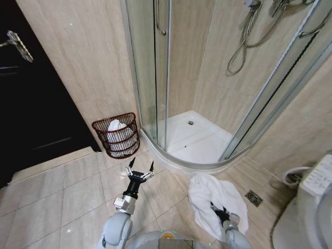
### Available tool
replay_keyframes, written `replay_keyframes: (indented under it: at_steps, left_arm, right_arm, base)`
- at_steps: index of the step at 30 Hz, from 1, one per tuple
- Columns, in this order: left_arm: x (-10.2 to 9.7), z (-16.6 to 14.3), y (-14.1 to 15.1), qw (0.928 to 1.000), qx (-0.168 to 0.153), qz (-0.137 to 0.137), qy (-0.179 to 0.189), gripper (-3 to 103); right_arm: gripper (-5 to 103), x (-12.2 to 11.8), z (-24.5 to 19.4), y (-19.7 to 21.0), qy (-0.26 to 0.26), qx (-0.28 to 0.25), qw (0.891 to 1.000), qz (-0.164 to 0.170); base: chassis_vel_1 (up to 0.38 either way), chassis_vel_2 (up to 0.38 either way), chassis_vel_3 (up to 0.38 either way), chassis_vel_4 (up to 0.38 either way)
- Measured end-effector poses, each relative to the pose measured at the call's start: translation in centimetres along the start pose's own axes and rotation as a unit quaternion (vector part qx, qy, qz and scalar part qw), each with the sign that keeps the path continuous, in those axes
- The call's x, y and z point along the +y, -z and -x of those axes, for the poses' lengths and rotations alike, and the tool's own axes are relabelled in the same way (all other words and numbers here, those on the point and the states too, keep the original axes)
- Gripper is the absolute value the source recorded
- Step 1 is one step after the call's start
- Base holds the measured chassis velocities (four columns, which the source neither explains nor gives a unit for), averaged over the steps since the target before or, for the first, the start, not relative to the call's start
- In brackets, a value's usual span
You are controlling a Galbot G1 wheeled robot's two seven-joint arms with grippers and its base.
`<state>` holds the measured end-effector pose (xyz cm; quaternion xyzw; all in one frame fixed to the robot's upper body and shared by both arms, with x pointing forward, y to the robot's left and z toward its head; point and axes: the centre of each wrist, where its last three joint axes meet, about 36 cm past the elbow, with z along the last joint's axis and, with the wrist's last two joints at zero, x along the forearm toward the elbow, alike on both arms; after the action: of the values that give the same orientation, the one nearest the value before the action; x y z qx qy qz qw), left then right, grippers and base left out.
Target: Discard the used towel into the hamper.
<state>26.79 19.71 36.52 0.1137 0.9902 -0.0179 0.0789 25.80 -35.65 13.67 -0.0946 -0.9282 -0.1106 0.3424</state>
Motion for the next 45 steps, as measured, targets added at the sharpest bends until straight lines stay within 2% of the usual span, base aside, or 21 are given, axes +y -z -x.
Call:
replay_keyframes:
  at_steps: [2,3,6,7,9,10,13,15,29,38,40,45]
  left_arm:
    - [0.0,0.0,0.1,1.0000,0.000,0.000,-0.001,100]
    - [0.0,0.0,0.1,1.0000,0.000,0.000,-0.001,100]
    - [0.0,0.0,0.1,1.0000,-0.001,0.000,-0.002,100]
    - [0.0,0.0,0.1,1.0000,-0.001,0.000,-0.002,100]
    - [0.0,0.0,0.1,1.0000,-0.001,0.001,-0.003,100]
    - [0.0,0.0,0.1,1.0000,-0.001,0.001,-0.003,100]
    - [-0.1,0.0,0.2,1.0000,-0.001,0.000,-0.005,100]
    - [-0.1,0.1,0.2,1.0000,-0.001,0.001,-0.005,100]
    - [-0.8,0.3,0.5,0.9998,-0.005,0.000,-0.017,100]
    - [-0.9,0.4,0.6,0.9998,-0.005,-0.001,-0.019,100]
    - [-0.8,0.4,0.6,0.9998,-0.006,-0.001,-0.018,100]
    - [-0.8,0.4,0.6,0.9998,-0.007,-0.001,-0.018,100]
  right_arm:
    - [57,-0.1,0.0,-0.2,0.000,-0.003,1.000,0.000]
    - [57,-0.1,0.0,-0.2,0.000,-0.003,1.000,0.000]
    - [41,-0.2,-0.1,-0.3,-0.001,-0.005,1.000,0.000]
    - [41,-0.2,-0.1,-0.3,-0.001,-0.005,1.000,0.000]
    - [30,-0.2,-0.1,-0.5,-0.002,-0.007,1.000,0.000]
    - [30,-0.2,-0.1,-0.5,-0.002,-0.007,1.000,0.000]
    - [19,-0.2,0.0,-0.7,-0.003,-0.008,1.000,0.001]
    - [17,-0.3,0.0,-0.7,-0.004,-0.008,1.000,0.000]
    - [15,-0.2,-0.7,0.4,-0.017,-0.035,0.999,-0.009]
    - [15,1.6,-2.8,3.6,-0.034,-0.125,0.991,-0.032]
    - [15,2.1,-4.0,4.8,-0.044,-0.162,0.985,-0.040]
    - [15,2.7,-6.2,7.0,-0.061,-0.213,0.974,-0.047]
  base:
    - [0.000,0.000,0.000,0.000]
    - [0.000,0.000,0.000,0.000]
    - [0.000,0.000,0.000,0.000]
    - [0.000,0.000,0.000,0.000]
    - [0.000,0.000,0.000,0.000]
    - [0.000,0.000,0.000,0.000]
    - [0.000,0.000,0.000,0.000]
    - [0.000,0.000,0.000,0.000]
    - [0.000,0.000,0.000,0.000]
    - [0.000,0.000,0.000,0.000]
    - [0.000,0.000,0.000,0.000]
    - [0.000,0.000,0.000,0.000]
